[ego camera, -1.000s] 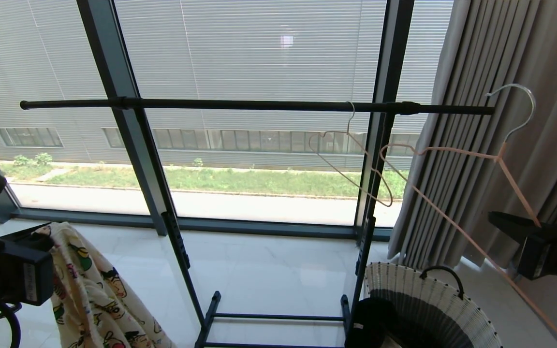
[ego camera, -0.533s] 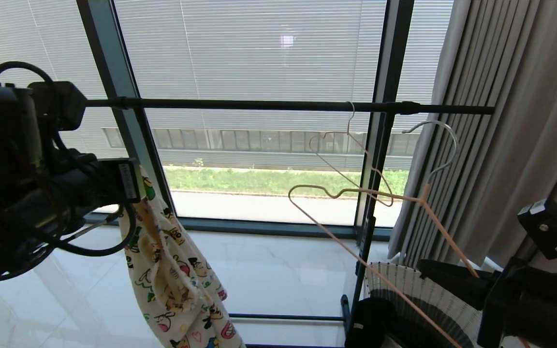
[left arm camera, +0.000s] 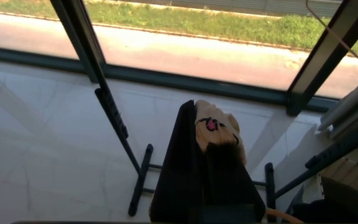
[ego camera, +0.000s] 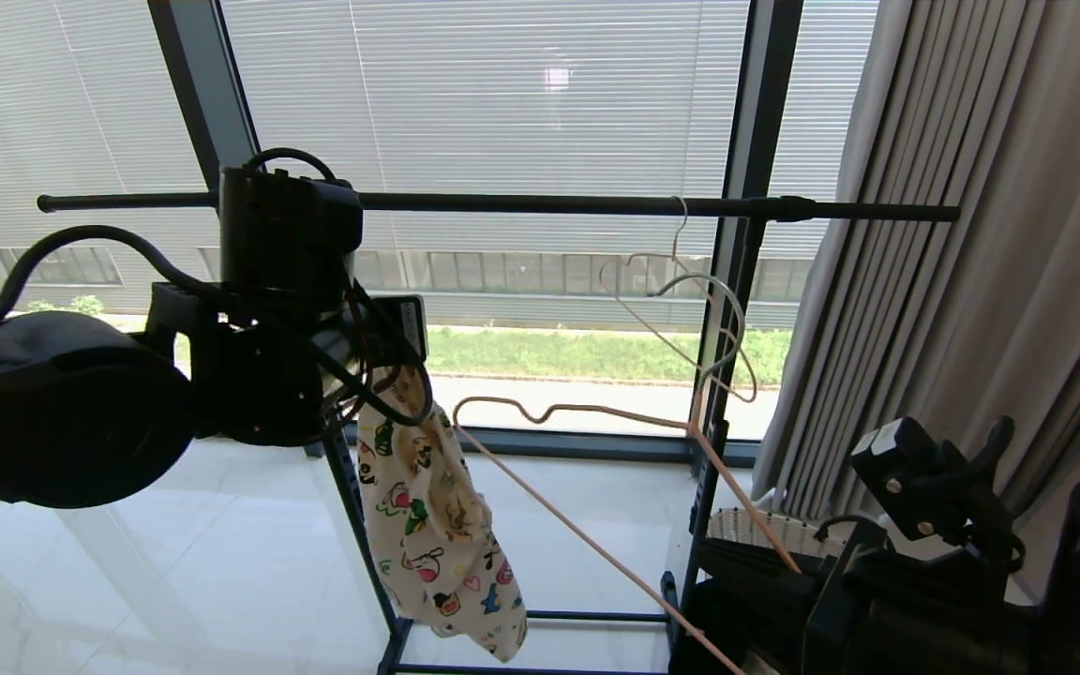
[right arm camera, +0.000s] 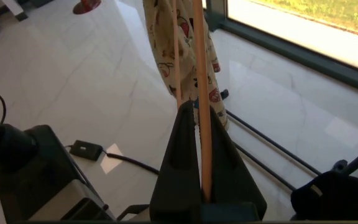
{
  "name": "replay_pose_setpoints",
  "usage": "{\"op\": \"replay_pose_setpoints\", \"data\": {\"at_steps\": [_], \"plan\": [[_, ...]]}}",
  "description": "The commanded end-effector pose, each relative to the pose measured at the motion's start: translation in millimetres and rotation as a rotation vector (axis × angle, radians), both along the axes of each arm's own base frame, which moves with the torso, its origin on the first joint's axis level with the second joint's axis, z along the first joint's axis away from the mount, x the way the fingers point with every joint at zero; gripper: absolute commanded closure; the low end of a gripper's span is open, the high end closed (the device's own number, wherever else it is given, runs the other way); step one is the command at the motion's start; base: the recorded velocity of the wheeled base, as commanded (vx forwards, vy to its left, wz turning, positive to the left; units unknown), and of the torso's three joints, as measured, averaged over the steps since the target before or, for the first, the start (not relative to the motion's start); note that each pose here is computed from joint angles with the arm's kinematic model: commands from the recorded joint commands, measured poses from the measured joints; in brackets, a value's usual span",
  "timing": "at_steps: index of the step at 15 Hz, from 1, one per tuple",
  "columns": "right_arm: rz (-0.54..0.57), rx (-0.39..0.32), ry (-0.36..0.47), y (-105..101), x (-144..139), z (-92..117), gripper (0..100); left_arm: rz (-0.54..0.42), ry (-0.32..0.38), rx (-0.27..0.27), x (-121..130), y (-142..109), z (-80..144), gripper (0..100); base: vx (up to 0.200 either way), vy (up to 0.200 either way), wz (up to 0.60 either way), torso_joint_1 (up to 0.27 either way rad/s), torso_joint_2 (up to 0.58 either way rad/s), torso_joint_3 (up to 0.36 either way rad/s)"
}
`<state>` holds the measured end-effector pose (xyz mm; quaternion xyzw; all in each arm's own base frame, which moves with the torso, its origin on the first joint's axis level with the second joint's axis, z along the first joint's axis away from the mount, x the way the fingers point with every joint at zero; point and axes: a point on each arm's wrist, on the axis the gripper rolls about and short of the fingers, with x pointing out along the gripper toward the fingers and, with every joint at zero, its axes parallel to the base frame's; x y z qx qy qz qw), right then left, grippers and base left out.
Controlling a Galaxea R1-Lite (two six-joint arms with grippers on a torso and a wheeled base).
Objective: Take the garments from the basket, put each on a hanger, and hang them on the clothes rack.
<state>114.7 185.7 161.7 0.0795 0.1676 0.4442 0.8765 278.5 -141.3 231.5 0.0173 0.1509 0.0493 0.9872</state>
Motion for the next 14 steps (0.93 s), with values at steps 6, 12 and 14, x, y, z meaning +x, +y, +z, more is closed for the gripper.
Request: {"op": "replay_pose_setpoints", "data": {"at_steps": [6, 12, 14], "plan": [[0.001, -0.001, -0.001, 11.4, 6.9, 1.3, 100, -0.014, 0.03, 0.02, 10.6, -12.7, -16.4, 100, 0.0, 0.0, 0.0, 0.0, 0.0, 0.0], [0.012, 0.025, -0.019, 12.2, 5.9, 9.1, 100, 0.1, 0.034, 0.052, 22.7, 0.6, -22.7, 100, 0.0, 0.0, 0.0, 0.0, 0.0, 0.0], [0.022, 0.039, -0.029, 15.8, 7.5, 13.6, 100, 0.096, 0.033, 0.052, 21.8, -1.2, -22.7, 100, 0.0, 0.0, 0.0, 0.0, 0.0, 0.0]]}}
